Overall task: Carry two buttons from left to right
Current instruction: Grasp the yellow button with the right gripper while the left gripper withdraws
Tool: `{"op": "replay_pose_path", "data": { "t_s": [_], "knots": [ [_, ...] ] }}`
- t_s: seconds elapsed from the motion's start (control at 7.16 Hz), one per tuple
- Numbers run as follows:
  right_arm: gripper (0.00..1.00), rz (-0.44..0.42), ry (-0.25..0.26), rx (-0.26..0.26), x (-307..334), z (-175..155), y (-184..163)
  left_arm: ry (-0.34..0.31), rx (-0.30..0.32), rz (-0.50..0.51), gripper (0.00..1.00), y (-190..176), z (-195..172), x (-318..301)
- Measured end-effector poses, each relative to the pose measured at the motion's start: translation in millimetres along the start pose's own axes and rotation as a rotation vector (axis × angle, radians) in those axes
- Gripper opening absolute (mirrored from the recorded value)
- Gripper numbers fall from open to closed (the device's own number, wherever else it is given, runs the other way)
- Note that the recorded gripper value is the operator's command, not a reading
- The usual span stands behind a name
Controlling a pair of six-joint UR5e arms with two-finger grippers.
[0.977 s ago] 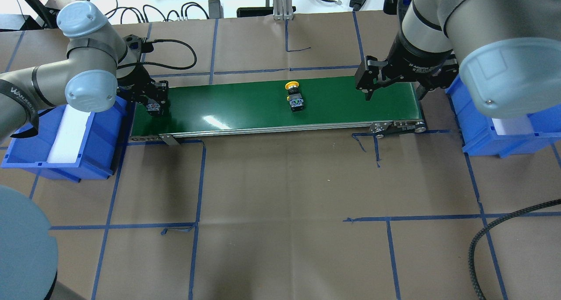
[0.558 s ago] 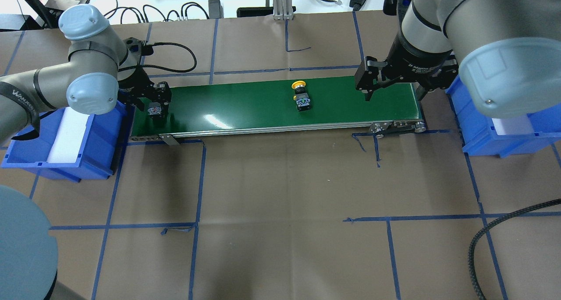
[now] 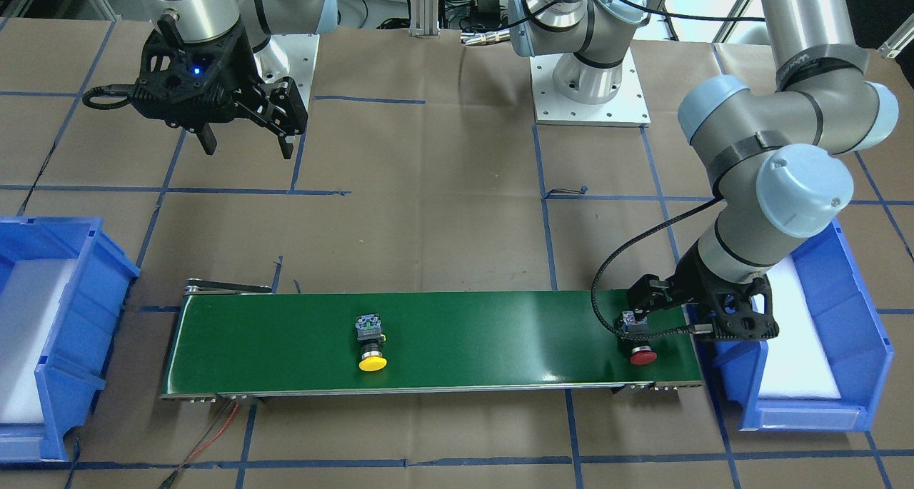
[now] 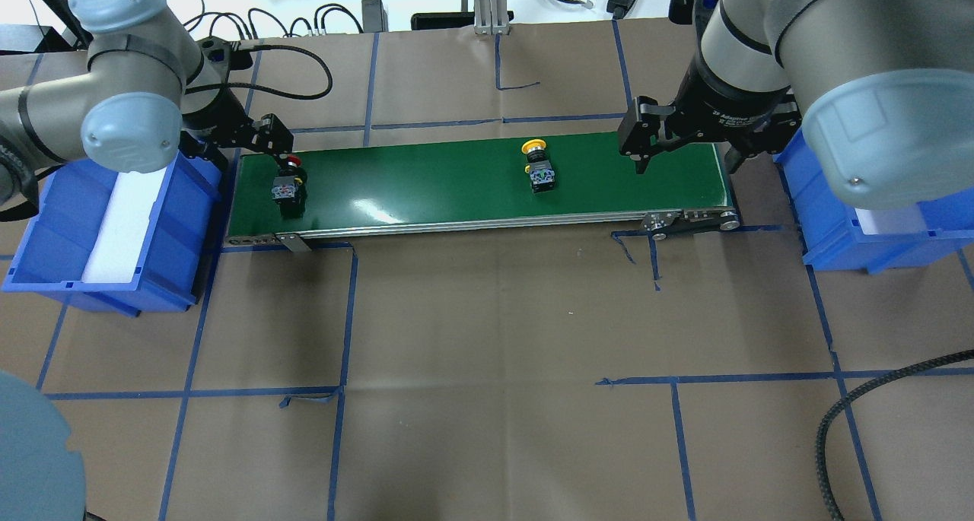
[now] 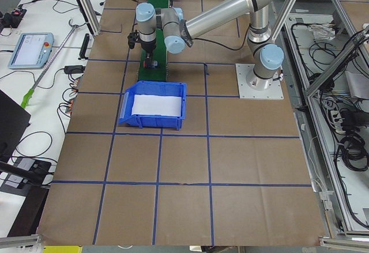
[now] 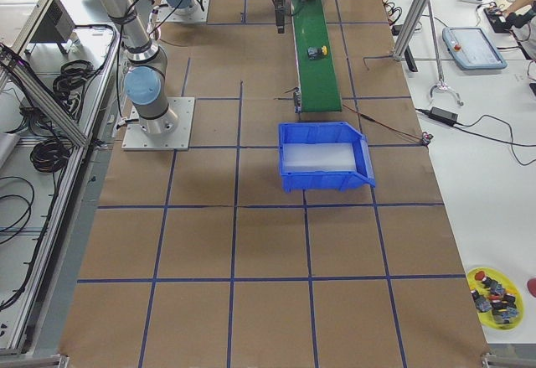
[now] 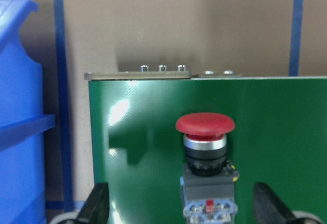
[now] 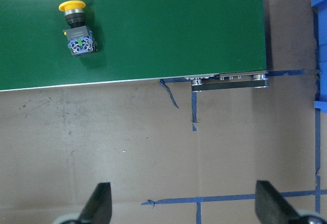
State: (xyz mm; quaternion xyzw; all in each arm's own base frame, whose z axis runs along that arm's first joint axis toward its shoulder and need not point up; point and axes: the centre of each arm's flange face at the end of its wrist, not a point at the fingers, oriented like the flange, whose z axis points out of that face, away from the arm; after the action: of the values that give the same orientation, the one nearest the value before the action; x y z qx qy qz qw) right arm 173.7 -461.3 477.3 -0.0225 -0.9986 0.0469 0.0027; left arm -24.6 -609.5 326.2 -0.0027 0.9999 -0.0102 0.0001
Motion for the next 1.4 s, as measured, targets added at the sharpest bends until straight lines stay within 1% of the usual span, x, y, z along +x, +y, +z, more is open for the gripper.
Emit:
{"op": "replay_pose_path", "data": {
  "t_s": [0.14, 0.28, 0.42, 0.7, 0.84, 0.98, 1.12, 1.26, 1.4],
  "knots": [
    [1.0, -0.001, 0.001, 0.004, -0.2, 6.1, -6.3, 0.011, -0.031, 0.014, 1.0, 9.0, -30.5, 11.1],
    [1.0, 0.001, -0.003, 0.027, -1.9, 17.5, -20.5, 0.02, -0.053, 0.038, 1.0, 20.9, -59.2, 29.1],
    [1.0, 0.002, -0.011, 0.073, -5.0, 34.2, -42.0, 0.023, -0.066, 0.059, 1.0, 34.4, -82.1, 49.4],
    [1.0, 0.003, -0.026, 0.165, -11.1, 77.1, -86.4, 0.027, -0.104, 0.065, 1.0, 56.2, -101.8, 69.8],
    [1.0, 0.005, -0.032, 0.199, -13.8, 97.7, -104.3, 0.025, -0.114, 0.058, 1.0, 63.4, -107.0, 72.6],
    [1.0, 0.009, -0.035, 0.217, -15.9, 117.1, -117.0, 0.022, -0.111, 0.045, 1.0, 69.0, -112.8, 74.1],
    [1.0, 0.011, -0.036, 0.218, -17.8, 138.5, -126.2, 0.021, -0.104, 0.033, 1.0, 74.2, -118.5, 75.2],
    [1.0, 0.013, -0.035, 0.203, -19.2, 157.4, -131.6, 0.022, -0.099, 0.016, 1.0, 77.4, -122.2, 76.4],
    [1.0, 0.012, -0.045, 0.184, -21.0, 171.1, -133.6, 0.023, -0.094, -0.001, 1.0, 79.4, -124.6, 78.3]
  ]
}}
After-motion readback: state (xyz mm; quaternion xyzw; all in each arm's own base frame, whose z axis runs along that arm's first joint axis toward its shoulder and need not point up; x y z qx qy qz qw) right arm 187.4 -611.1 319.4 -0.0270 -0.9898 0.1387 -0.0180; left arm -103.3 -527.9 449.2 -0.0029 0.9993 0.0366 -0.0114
